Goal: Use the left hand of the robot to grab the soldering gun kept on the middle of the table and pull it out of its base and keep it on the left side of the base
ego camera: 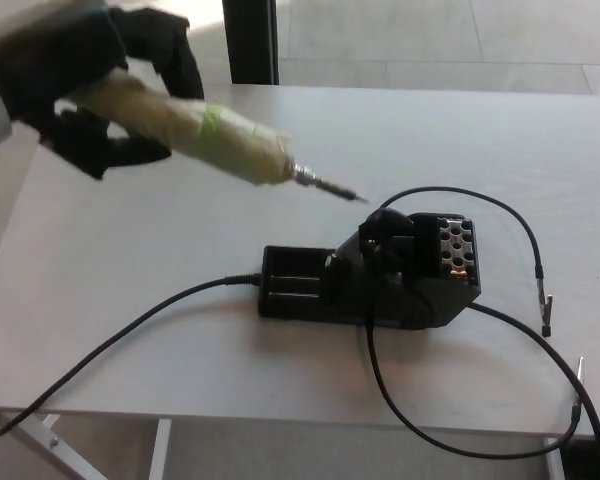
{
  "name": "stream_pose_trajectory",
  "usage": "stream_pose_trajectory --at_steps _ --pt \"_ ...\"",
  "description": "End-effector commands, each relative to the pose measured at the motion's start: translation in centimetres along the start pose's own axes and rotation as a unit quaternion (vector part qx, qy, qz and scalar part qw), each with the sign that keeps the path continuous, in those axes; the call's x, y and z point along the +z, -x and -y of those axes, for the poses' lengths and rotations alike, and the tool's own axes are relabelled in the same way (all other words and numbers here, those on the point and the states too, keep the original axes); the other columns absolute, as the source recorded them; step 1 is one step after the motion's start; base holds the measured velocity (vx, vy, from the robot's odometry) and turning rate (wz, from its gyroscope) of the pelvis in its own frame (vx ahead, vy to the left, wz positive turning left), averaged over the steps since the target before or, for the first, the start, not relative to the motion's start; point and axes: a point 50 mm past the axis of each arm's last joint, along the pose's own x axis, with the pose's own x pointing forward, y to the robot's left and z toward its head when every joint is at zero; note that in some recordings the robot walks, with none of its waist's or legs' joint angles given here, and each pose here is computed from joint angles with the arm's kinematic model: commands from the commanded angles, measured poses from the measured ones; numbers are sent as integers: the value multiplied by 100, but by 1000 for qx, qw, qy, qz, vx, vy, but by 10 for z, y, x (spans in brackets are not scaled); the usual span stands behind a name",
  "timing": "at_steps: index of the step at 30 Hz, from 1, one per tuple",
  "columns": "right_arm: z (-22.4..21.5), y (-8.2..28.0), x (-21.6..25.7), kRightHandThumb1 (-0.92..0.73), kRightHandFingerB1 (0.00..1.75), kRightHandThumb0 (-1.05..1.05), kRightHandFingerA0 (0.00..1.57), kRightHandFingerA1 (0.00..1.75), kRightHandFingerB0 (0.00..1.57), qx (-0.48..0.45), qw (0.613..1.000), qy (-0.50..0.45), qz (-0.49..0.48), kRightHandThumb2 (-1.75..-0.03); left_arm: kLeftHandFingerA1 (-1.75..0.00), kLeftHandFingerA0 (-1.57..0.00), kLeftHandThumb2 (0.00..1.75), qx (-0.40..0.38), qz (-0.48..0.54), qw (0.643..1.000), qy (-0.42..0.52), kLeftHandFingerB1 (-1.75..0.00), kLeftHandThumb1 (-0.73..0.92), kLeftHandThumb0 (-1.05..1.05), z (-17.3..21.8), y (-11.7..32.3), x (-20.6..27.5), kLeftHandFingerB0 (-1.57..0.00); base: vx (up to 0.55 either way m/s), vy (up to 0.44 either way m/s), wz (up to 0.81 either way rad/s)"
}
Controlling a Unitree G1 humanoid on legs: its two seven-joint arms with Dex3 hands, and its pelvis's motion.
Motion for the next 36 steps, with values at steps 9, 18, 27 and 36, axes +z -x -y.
stream_pose_trajectory --at_steps 9,18,27,36 --pt "1 -2 14 -34 121 -105 130 96 65 -3 1000 -7 24 -119 -167 -92 103 -46 -114 975 186 -151 65 -12 144 20 -51 -74 0 0 0" --pt "1 -3 19 -34 116 -100 129 96 66 -6 1000 -9 28 -120 -169 -85 109 -42 -110 972 201 -150 63 -15 169 19 -49 -74 0 0 0" --pt "3 -3 18 -39 128 -100 133 89 63 -7 1000 3 27 -111 -138 -96 88 -37 -122 981 144 -85 73 -20 169 20 -51 -66 0 0 0" --pt "3 -2 17 -38 130 -101 131 91 61 -8 1000 -3 27 -110 -54 -18 61 -127 -96 985 -69 -35 68 -50 152 18 -42 -33 0 0 0"
